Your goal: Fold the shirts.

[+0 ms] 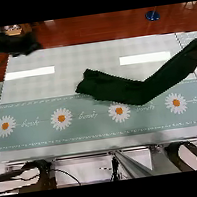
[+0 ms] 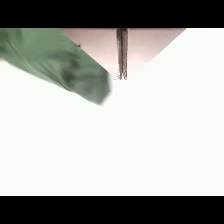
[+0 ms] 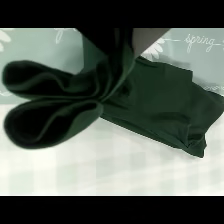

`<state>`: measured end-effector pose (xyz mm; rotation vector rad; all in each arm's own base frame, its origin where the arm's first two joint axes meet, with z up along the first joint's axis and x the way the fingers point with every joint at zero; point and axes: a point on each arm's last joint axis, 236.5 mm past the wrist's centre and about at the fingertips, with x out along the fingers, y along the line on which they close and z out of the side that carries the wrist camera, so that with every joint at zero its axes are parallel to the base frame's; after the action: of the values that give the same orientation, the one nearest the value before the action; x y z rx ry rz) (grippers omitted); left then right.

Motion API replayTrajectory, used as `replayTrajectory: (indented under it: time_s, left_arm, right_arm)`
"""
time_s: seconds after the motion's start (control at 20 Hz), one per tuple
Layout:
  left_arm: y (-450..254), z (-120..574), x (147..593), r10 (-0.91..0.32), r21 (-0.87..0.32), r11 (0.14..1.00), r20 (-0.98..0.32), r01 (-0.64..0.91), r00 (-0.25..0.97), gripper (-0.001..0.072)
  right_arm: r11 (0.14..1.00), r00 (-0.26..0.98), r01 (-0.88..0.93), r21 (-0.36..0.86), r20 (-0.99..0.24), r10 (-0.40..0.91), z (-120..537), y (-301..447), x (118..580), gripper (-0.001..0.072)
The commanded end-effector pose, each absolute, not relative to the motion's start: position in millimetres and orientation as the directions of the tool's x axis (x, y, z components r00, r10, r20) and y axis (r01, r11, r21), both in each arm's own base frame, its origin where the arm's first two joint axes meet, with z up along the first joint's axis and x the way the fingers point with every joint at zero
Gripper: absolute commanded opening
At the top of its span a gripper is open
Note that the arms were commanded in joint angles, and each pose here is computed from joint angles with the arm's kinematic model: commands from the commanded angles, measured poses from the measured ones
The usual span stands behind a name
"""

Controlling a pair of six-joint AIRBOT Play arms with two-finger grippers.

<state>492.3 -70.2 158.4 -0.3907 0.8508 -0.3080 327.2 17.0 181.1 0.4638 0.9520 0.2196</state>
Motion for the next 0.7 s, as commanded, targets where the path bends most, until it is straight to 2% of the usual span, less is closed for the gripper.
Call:
replayTrajectory:
  time_s: [0.0,0.15,0.35,0.65]
  left_arm:
    - [19,214,472,-0.244,-0.390,0.921,-0.607,-0.016,0.757,0.0019]
    - [34,230,460,-0.212,-0.367,0.930,-0.589,-0.025,0.780,0.0019]
    - [29,226,455,-0.227,-0.356,0.934,-0.608,-0.005,0.761,0.0020]
    - [28,226,454,-0.231,-0.358,0.934,-0.610,-0.004,0.758,0.0019]
  right_arm:
    - [0.863,0.542,-0.035,0.504,-0.716,0.440,167,40,353,0.0023]
    - [0.849,0.502,-0.109,0.517,-0.709,0.496,148,89,378,0.0024]
    - [0.823,0.468,-0.152,0.547,-0.694,0.547,115,154,409,0.0023]
    - [0.798,0.346,-0.207,0.566,-0.720,0.601,47,253,411,0.0024]
